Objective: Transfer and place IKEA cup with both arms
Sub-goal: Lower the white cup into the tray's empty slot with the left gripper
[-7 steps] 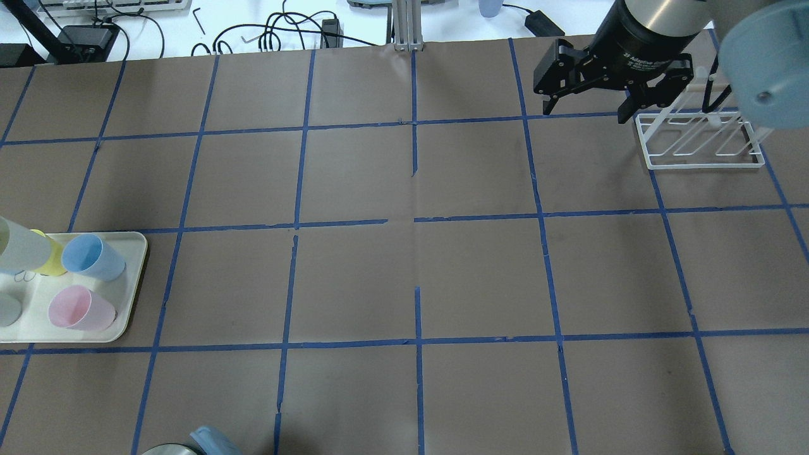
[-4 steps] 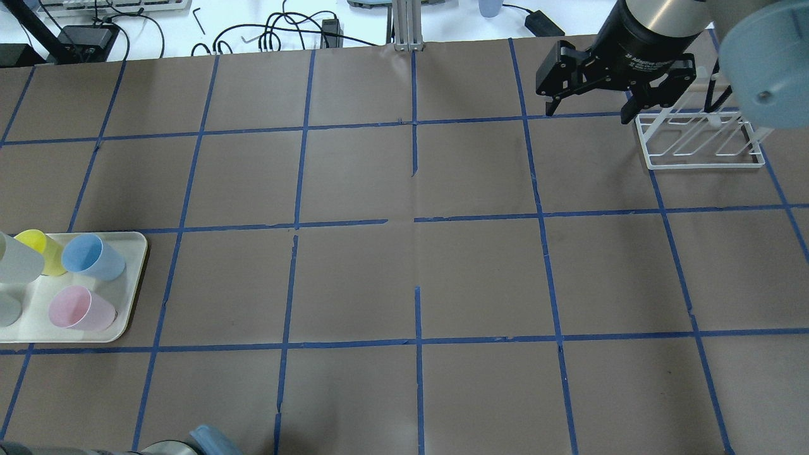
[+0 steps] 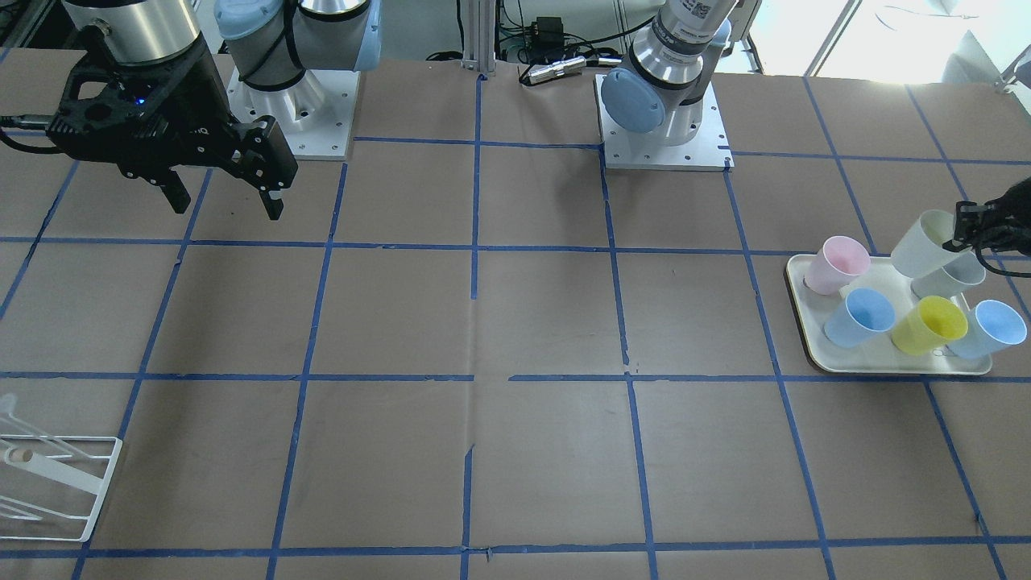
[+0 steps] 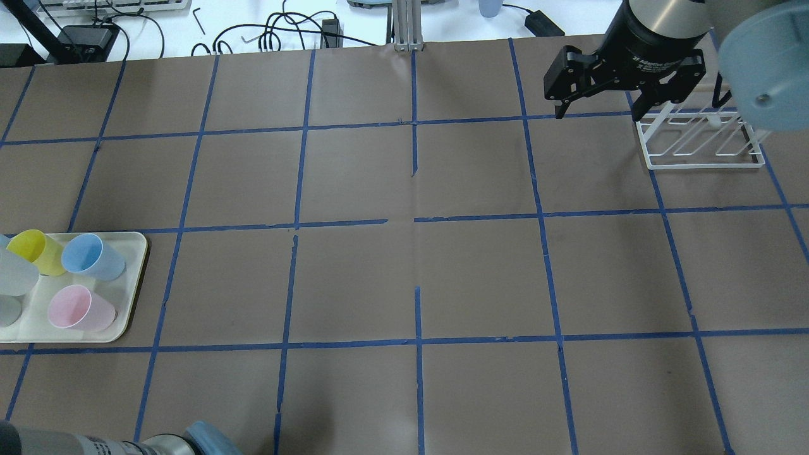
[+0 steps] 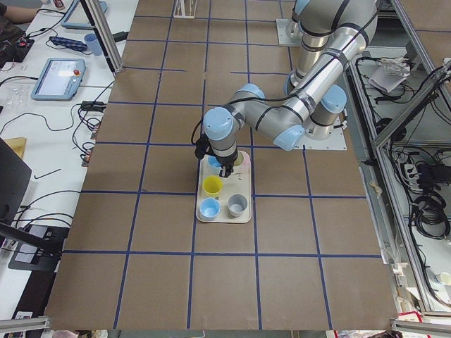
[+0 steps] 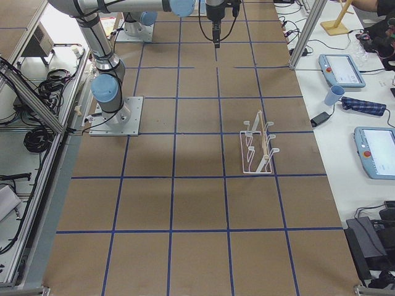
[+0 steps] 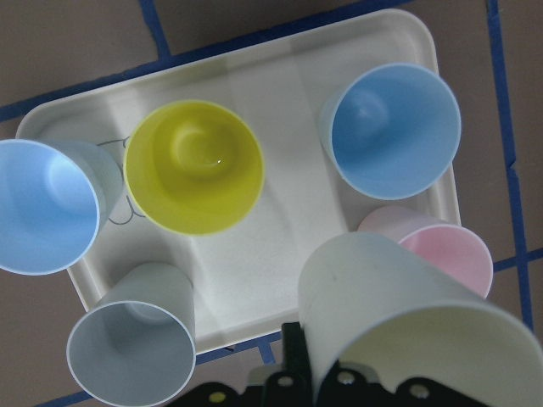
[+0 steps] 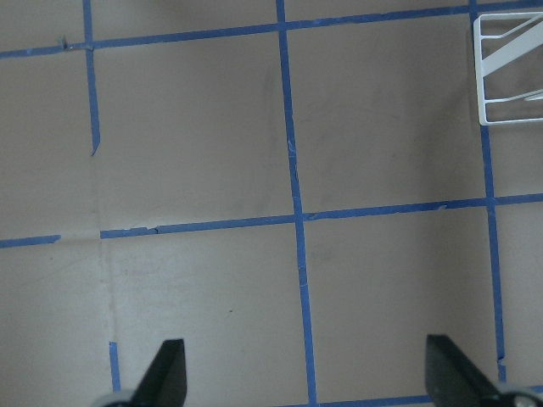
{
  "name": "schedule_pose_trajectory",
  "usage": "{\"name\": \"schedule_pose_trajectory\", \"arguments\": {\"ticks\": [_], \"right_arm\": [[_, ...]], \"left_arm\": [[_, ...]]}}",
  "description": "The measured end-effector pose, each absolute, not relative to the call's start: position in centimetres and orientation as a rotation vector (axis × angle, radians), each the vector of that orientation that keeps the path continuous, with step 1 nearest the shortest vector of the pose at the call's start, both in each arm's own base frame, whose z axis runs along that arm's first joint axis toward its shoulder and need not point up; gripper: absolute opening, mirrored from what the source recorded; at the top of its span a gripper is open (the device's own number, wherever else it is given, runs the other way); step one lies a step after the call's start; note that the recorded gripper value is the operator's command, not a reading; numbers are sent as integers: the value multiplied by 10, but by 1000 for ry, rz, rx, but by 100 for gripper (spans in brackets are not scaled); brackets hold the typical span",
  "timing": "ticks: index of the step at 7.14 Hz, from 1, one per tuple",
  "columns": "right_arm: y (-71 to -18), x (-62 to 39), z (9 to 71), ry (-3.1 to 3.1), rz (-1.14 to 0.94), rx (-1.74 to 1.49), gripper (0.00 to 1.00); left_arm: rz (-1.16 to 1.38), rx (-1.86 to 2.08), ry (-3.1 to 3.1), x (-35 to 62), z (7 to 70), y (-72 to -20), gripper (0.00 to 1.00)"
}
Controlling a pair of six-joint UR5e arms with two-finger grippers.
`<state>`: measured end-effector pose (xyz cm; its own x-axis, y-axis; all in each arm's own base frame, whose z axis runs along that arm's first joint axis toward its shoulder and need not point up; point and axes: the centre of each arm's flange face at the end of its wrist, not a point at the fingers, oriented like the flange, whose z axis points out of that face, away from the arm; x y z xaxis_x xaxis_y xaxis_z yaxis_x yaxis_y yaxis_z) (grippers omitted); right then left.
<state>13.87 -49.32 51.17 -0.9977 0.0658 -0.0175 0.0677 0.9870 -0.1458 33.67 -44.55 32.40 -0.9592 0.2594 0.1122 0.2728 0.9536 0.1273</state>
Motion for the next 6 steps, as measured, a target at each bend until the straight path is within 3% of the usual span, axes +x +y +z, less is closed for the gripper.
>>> {"name": "schedule_pose_trajectory", "arguments": {"ticks": [5,6], "right_arm": [[-492,139,509,3128,-213,-28,100],[-492,139,509,3128,-213,-27,100]], "left_arm": [[-268,-386,-2991,367,273,-442,0],[-275,-390,-2987,368,268,-442,22]]}}
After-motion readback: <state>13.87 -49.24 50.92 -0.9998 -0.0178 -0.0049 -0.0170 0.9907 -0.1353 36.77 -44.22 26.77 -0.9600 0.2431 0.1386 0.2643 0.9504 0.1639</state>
